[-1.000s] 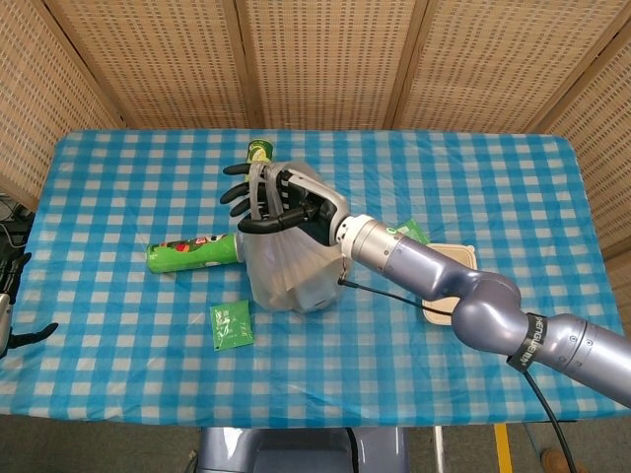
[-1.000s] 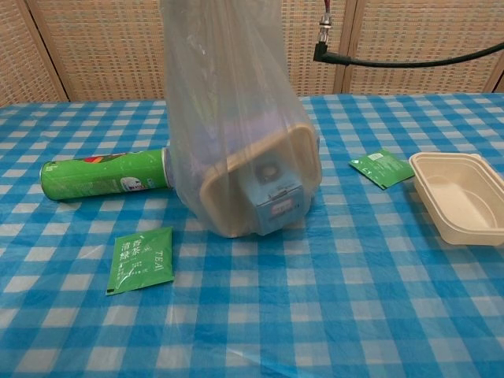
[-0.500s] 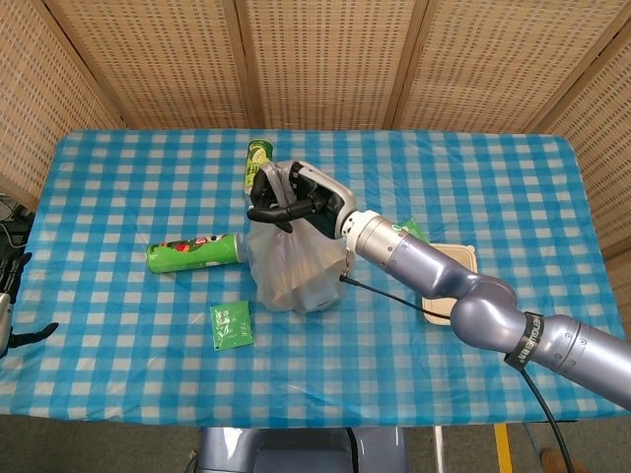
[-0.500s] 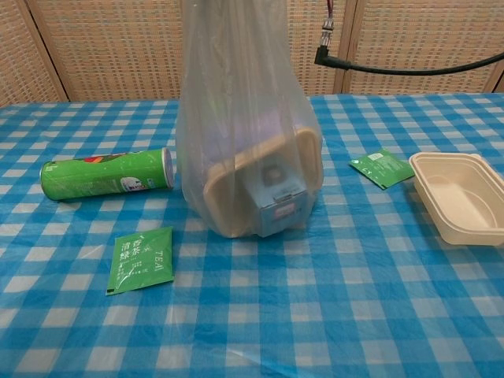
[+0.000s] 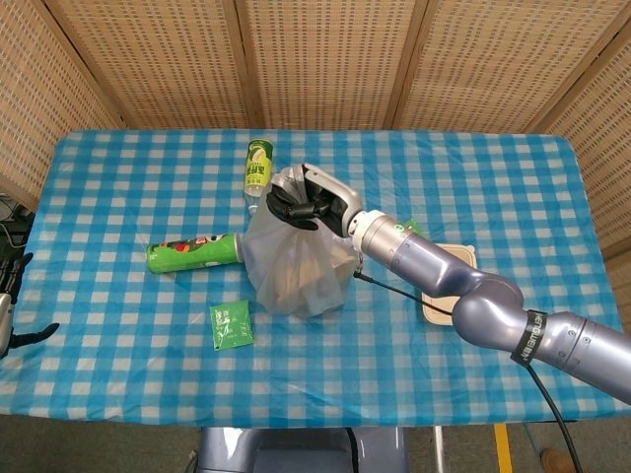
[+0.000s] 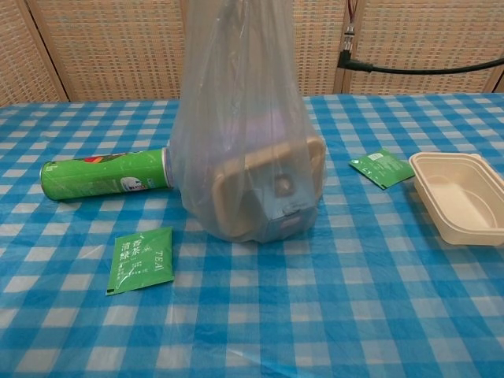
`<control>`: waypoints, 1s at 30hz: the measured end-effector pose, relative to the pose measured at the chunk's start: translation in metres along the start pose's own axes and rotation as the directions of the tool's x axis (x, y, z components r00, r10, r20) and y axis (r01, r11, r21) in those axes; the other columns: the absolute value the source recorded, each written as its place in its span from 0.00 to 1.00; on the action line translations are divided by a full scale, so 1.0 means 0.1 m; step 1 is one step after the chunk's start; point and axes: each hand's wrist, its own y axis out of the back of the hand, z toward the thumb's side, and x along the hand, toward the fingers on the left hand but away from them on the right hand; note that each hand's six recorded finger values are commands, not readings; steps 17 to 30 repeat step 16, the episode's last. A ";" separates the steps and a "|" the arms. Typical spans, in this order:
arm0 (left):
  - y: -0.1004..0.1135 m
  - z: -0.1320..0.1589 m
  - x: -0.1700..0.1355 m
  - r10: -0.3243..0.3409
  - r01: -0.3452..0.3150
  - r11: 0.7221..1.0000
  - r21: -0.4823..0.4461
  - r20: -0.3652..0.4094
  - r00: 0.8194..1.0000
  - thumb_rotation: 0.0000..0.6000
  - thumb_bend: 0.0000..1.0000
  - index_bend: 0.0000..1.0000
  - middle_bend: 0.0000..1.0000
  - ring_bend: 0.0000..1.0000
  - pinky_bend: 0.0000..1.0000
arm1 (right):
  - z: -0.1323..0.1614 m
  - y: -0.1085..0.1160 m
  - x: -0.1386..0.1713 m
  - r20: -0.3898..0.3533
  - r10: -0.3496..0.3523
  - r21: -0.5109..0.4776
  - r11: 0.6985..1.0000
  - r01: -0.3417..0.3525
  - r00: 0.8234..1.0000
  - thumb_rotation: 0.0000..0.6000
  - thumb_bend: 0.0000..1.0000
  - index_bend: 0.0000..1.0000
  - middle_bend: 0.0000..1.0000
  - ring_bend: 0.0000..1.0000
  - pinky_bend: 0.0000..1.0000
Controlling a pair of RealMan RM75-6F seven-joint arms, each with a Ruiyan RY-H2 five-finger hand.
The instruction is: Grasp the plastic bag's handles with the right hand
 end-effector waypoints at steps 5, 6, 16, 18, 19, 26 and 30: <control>-0.01 0.01 0.00 -0.002 0.002 1.000 0.001 0.004 1.000 1.00 0.00 0.00 0.00 0.00 0.00 | 0.00 0.05 0.04 -0.013 -0.032 0.012 0.999 0.033 0.999 1.00 1.00 0.85 0.80 0.84 1.00; -0.01 0.01 -0.01 -0.002 0.002 1.000 0.002 0.005 1.000 1.00 0.00 0.00 0.00 0.00 0.00 | 0.01 0.07 0.05 -0.016 -0.039 0.015 0.999 0.039 0.999 1.00 1.00 0.85 0.80 0.84 1.00; 0.01 0.00 -0.01 0.001 -0.001 1.000 -0.007 0.002 1.000 1.00 0.00 0.00 0.00 0.00 0.00 | 0.42 0.11 0.12 -0.108 -0.094 0.000 0.995 0.095 0.990 1.00 1.00 0.84 0.79 0.84 1.00; 0.01 0.00 -0.01 0.001 -0.001 1.000 -0.007 0.002 1.000 1.00 0.00 0.00 0.00 0.00 0.00 | 0.42 0.11 0.12 -0.108 -0.094 0.000 0.995 0.095 0.990 1.00 1.00 0.84 0.79 0.84 1.00; 0.01 0.00 -0.01 0.001 -0.001 1.000 -0.007 0.002 1.000 1.00 0.00 0.00 0.00 0.00 0.00 | 0.42 0.11 0.12 -0.108 -0.094 0.000 0.995 0.095 0.990 1.00 1.00 0.84 0.79 0.84 1.00; 0.01 0.00 -0.01 0.001 -0.001 1.000 -0.007 0.002 1.000 1.00 0.00 0.00 0.00 0.00 0.00 | 0.42 0.11 0.12 -0.108 -0.094 0.000 0.995 0.095 0.990 1.00 1.00 0.84 0.79 0.84 1.00; 0.01 0.00 -0.01 0.001 -0.001 1.000 -0.007 0.002 1.000 1.00 0.00 0.00 0.00 0.00 0.00 | 0.42 0.11 0.12 -0.108 -0.094 0.000 0.995 0.095 0.990 1.00 1.00 0.84 0.79 0.84 1.00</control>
